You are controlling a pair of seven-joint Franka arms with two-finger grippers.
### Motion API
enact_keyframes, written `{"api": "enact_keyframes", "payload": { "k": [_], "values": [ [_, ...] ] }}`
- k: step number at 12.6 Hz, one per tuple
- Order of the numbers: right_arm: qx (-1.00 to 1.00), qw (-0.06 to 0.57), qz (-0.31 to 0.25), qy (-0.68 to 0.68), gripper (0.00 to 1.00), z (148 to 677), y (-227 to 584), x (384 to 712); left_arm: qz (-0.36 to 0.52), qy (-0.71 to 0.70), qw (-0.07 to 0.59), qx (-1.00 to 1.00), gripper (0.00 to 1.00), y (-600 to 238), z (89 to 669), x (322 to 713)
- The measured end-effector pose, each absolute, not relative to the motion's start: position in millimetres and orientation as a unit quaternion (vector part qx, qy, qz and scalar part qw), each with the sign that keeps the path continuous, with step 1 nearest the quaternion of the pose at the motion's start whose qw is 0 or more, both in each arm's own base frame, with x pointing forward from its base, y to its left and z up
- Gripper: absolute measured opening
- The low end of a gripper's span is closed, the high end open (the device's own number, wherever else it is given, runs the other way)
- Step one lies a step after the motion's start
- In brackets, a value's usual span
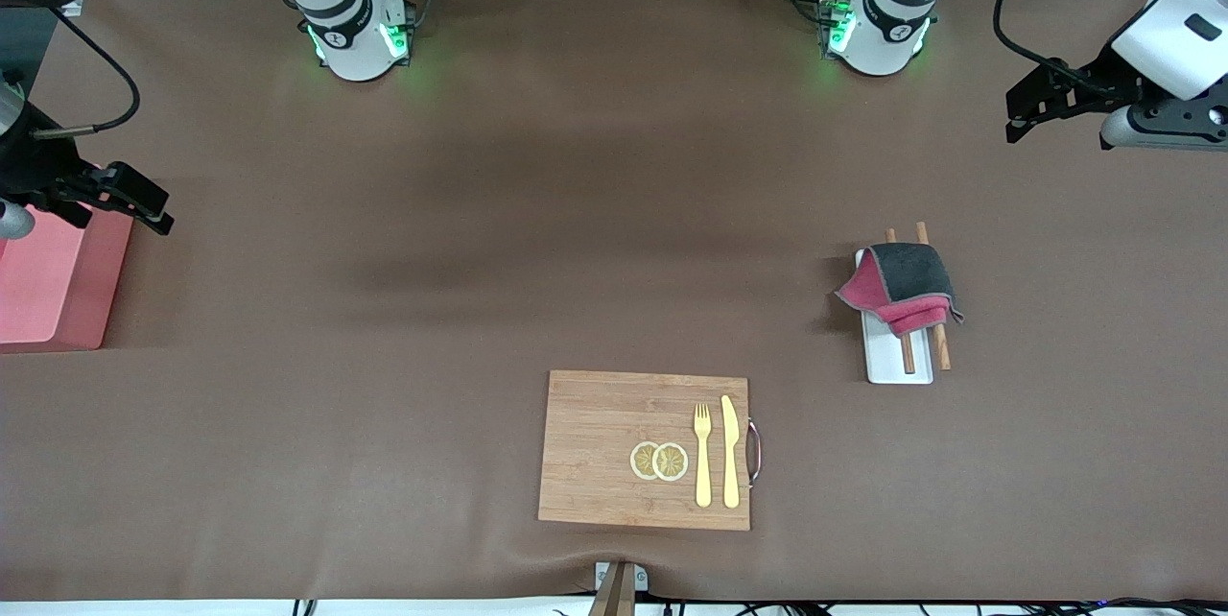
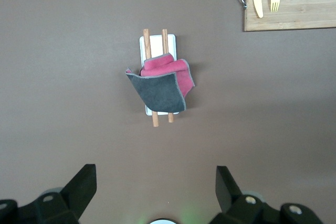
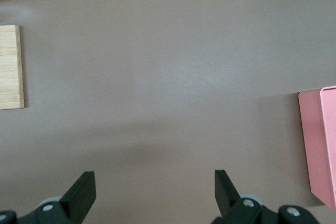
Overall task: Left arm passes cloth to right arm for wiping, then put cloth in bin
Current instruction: 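Move the left gripper down toward the pink-grey cloth on the tray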
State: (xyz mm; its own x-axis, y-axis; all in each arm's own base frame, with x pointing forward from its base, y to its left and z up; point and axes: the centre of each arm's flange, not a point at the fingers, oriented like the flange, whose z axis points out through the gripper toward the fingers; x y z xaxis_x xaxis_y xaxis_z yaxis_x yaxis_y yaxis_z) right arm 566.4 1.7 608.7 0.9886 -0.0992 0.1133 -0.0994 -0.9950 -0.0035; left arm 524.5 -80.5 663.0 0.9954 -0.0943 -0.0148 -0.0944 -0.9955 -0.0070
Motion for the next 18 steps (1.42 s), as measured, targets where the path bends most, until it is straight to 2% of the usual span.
{"api": "enact_keyframes", "payload": {
  "k": [6, 9, 18],
  "values": [
    [0.997, 0.001, 0.056, -0.050, 1.00, 609, 1, 566, 0.014, 0.057, 0.004, -0.998, 1.00, -87, 658, 526],
    [0.997, 0.001, 0.055, -0.050, 1.00, 608, 1, 567, 0.036, 0.080, 0.005, -0.996, 1.00, -96, 635, 536],
    [0.997, 0.001, 0.049, -0.052, 1.00, 601, -1, 570, 0.116, 0.395, -0.037, -0.910, 1.00, -115, 441, 625]
  ]
}}
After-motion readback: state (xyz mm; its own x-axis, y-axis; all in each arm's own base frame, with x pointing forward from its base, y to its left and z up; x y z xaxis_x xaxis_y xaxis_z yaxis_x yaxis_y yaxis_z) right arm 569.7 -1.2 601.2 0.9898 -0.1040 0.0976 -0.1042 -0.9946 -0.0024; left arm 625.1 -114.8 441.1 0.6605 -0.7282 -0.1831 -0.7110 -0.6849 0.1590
